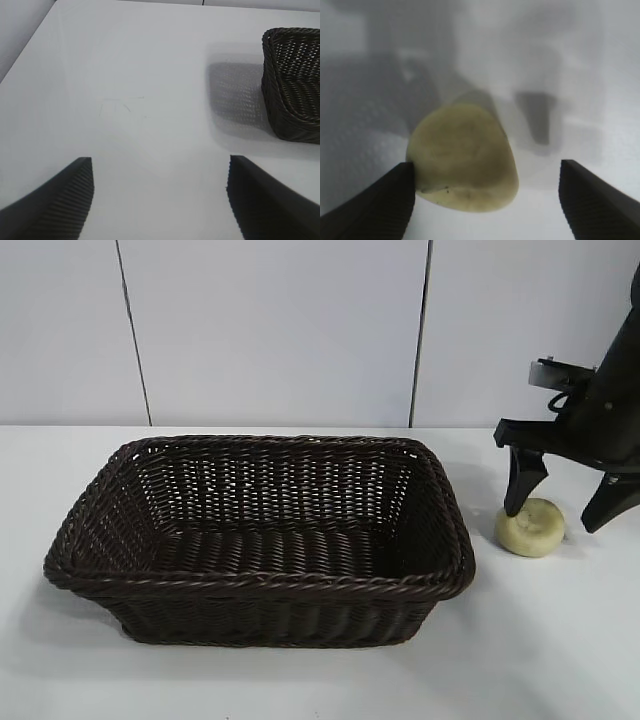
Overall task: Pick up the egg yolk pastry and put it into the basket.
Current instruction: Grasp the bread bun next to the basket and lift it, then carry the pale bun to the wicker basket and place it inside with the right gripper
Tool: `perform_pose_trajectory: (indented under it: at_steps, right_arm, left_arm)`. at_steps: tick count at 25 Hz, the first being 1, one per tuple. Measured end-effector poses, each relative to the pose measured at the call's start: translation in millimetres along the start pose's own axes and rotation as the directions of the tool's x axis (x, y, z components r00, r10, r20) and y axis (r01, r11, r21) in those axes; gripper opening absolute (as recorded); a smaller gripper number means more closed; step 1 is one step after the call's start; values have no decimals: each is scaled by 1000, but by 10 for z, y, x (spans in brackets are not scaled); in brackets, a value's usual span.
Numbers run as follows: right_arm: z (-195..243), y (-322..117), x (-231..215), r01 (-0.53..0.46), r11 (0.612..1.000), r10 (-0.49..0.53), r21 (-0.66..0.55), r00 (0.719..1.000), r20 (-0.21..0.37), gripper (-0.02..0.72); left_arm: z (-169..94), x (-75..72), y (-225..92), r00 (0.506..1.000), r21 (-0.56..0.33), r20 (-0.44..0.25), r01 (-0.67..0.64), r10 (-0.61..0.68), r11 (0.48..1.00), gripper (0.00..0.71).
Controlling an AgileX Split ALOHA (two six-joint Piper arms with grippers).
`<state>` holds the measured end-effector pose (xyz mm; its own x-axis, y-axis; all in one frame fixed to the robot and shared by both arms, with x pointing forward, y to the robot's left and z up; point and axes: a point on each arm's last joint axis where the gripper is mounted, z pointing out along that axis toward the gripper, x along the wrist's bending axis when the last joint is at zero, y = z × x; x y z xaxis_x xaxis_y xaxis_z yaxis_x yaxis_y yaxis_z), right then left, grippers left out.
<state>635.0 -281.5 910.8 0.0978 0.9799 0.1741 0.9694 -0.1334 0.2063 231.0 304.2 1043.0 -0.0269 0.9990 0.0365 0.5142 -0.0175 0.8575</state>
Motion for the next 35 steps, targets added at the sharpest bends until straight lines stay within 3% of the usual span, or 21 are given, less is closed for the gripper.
perform_pose_trajectory:
  at_steps: [2, 4, 8, 19, 23, 27, 35]
  right_arm:
    - [0, 0, 0, 0, 1000, 0, 0, 1000, 0, 96]
    - [-18, -2, 4, 0, 1000, 0, 4, 1000, -1, 56]
    - [-219, 32, 45, 10, 1000, -11, -15, 1000, -10, 41]
    - [-1341, -38, 225, 57, 985, -66, -162, 997, -48, 33]
    - [-1422, -63, 265, 51, 983, -64, -174, 995, -70, 33]
    - [-1392, -118, 525, 109, 979, -127, -170, 987, -96, 33]
    - [-1328, -410, 1370, 304, 932, -338, -196, 926, -167, 32]
  left_arm:
    - [0, 0, 0, 1000, 0, 0, 0, 0, 1000, 543]
    - [0, 0, 0, 1000, 0, 0, 0, 0, 1000, 543]
    - [0, 0, 0, 1000, 0, 0, 0, 0, 1000, 543]
    - [0, 0, 0, 1000, 0, 0, 0, 0, 1000, 543]
    - [0, 0, 0, 1000, 0, 0, 0, 0, 1000, 543]
    - [0, 0, 0, 1000, 0, 0, 0, 0, 1000, 543]
    - [0, 0, 0, 1000, 0, 0, 0, 0, 1000, 543]
